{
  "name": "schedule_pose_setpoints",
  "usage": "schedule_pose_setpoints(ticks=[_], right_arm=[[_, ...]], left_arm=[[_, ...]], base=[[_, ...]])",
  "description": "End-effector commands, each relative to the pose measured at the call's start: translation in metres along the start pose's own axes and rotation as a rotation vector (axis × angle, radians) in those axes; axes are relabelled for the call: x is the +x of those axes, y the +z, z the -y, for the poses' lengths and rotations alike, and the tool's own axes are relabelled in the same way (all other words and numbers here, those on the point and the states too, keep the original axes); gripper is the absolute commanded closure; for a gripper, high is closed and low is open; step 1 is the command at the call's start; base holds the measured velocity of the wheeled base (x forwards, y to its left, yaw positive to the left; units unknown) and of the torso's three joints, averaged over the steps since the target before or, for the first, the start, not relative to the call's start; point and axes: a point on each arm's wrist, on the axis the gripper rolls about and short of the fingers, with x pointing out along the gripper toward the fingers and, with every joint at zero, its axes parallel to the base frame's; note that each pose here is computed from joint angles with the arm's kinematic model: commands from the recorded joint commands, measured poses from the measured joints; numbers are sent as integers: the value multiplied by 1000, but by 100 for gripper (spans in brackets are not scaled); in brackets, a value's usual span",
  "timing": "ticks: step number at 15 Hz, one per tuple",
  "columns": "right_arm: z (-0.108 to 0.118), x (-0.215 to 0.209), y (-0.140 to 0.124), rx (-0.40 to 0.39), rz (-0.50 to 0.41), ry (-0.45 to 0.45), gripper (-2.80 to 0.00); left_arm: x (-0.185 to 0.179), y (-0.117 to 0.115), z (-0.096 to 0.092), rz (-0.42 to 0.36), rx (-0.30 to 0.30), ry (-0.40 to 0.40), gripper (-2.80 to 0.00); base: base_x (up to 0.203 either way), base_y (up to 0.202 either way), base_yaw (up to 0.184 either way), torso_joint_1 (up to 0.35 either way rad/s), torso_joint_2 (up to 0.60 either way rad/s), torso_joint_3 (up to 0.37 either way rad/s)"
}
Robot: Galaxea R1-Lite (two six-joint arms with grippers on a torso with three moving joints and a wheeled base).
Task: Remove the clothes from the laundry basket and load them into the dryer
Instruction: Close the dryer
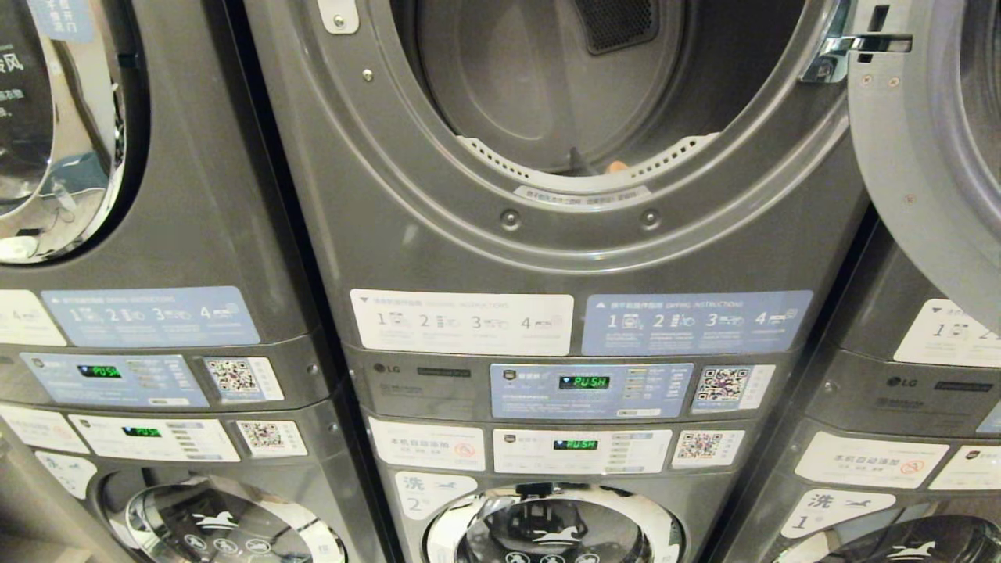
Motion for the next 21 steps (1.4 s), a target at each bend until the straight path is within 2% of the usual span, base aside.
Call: schedule_pose_setpoints(ticks=[1,5,9,10,11,13,14,16,18,19,21], right_arm=[[17,-38,15,-1,-8,6,0],[22,-108,-10,-24,-149,75,0],[37,-213,-37,45,-323,182,0],[39,-243,-50,56,-382,201,0],[35,-271,-74,72,-473,216,0],[25,-320,-124,107,-638,169,0],[21,-345,-146,119,-701,97,0],[16,-380,-168,126,-802,-103,0],[10,-396,-167,139,-797,-234,0],[8,-400,-167,145,-779,-254,0],[5,-403,-165,123,-741,-213,0]], left_arm=[[0,0,0,1,0,0,0],[0,0,0,1,0,1,0],[0,0,0,2,0,1,0],[0,0,0,1,0,1,0],[0,0,0,1,0,1,0],[0,0,0,2,0,0,0],[0,0,0,2,0,1,0],[0,0,0,2,0,0,0],[0,0,0,0,0,-1,0],[0,0,0,2,0,1,0],[0,0,0,0,0,1,0]], base=[[0,0,0,0,0,0],[0,0,0,0,0,0],[0,0,0,0,0,0],[0,0,0,0,0,0],[0,0,0,0,0,0],[0,0,0,0,0,0],[0,0,0,0,0,0],[0,0,0,0,0,0],[0,0,0,0,0,0],[0,0,0,0,0,0],[0,0,0,0,0,0]])
